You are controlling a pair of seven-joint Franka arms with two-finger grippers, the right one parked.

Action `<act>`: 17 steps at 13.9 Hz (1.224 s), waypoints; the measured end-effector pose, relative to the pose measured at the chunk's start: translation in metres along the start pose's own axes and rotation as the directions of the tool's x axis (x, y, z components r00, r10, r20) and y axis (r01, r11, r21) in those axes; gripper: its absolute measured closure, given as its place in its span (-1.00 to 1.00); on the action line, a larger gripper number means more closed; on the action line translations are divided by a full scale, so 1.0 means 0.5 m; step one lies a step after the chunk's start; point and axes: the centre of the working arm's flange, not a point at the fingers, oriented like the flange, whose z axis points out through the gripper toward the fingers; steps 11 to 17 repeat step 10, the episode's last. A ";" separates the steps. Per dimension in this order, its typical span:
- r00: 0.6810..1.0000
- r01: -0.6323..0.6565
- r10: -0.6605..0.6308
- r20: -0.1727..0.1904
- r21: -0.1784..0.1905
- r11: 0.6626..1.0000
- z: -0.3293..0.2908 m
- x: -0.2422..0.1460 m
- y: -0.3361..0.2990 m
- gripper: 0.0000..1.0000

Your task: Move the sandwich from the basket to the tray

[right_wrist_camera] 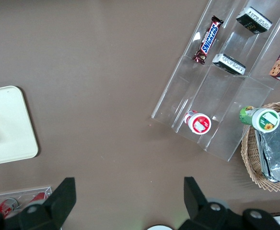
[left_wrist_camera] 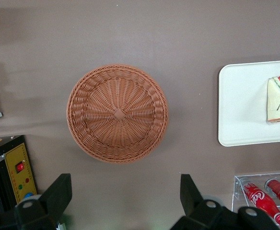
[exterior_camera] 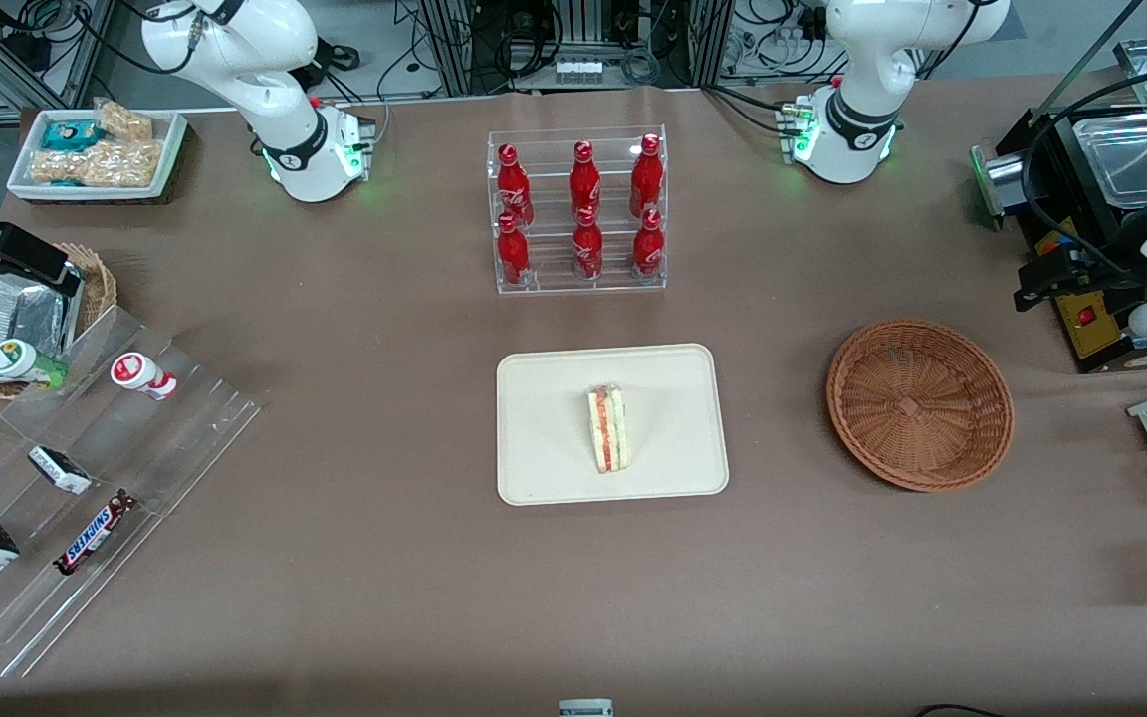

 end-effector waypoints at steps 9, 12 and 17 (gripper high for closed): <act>1.000 -0.015 0.015 0.003 0.000 1.000 0.003 0.001 0.015 -1.00; 1.000 -0.016 0.016 0.004 0.000 1.000 0.004 0.002 0.015 -1.00; 1.000 -0.016 0.016 0.004 0.000 1.000 0.004 0.002 0.015 -1.00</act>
